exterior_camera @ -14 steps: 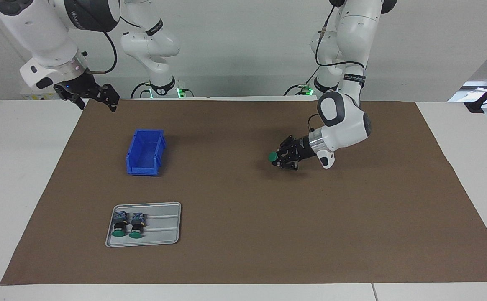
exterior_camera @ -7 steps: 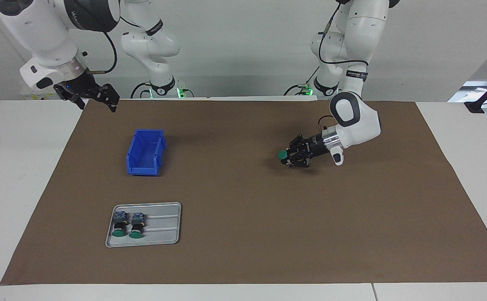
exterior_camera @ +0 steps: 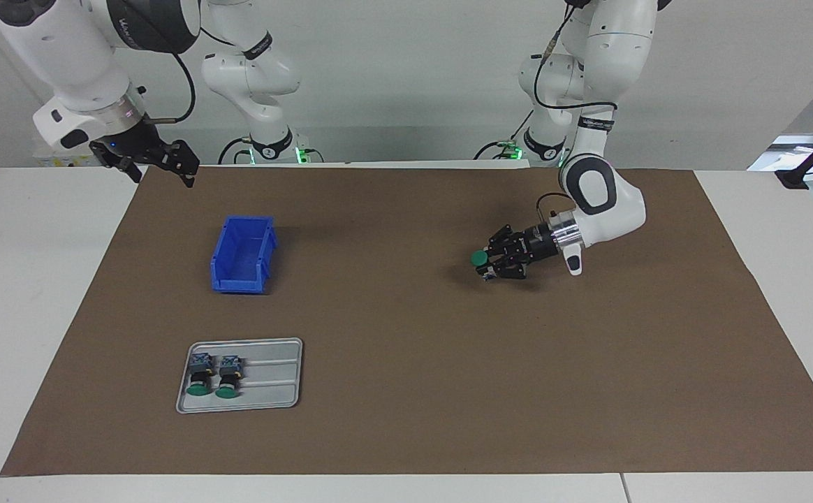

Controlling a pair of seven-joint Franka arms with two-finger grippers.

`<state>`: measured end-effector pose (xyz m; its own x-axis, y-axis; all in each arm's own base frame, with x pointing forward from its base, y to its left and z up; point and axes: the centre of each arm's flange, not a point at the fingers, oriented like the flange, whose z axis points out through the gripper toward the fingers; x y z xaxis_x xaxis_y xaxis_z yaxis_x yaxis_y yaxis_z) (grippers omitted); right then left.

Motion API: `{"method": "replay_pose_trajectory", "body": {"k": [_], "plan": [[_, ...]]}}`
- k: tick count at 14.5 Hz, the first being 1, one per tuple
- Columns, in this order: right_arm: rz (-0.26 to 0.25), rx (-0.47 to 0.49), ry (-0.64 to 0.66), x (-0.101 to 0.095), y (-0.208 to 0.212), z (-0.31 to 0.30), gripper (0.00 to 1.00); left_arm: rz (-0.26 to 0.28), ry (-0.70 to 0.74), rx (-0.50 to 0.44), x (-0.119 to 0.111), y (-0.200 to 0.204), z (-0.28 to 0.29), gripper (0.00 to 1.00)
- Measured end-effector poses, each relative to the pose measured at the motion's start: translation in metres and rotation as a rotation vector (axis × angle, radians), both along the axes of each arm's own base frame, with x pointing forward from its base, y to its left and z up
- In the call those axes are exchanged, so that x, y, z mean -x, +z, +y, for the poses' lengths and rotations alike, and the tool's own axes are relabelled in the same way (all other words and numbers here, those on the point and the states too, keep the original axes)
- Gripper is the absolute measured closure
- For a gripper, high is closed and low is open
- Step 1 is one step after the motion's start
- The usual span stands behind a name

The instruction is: Place and press button with both arms

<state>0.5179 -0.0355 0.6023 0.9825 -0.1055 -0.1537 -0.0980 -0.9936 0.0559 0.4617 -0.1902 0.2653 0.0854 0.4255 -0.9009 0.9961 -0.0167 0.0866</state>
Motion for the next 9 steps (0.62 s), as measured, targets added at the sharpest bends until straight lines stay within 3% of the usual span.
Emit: {"method": "replay_pose_trajectory", "body": {"k": [9], "plan": [[0.000, 0.000, 0.000, 0.000, 0.000, 0.000, 0.01, 0.004, 0.092, 0.089, 0.026, -0.017, 0.001, 0.67]]}}
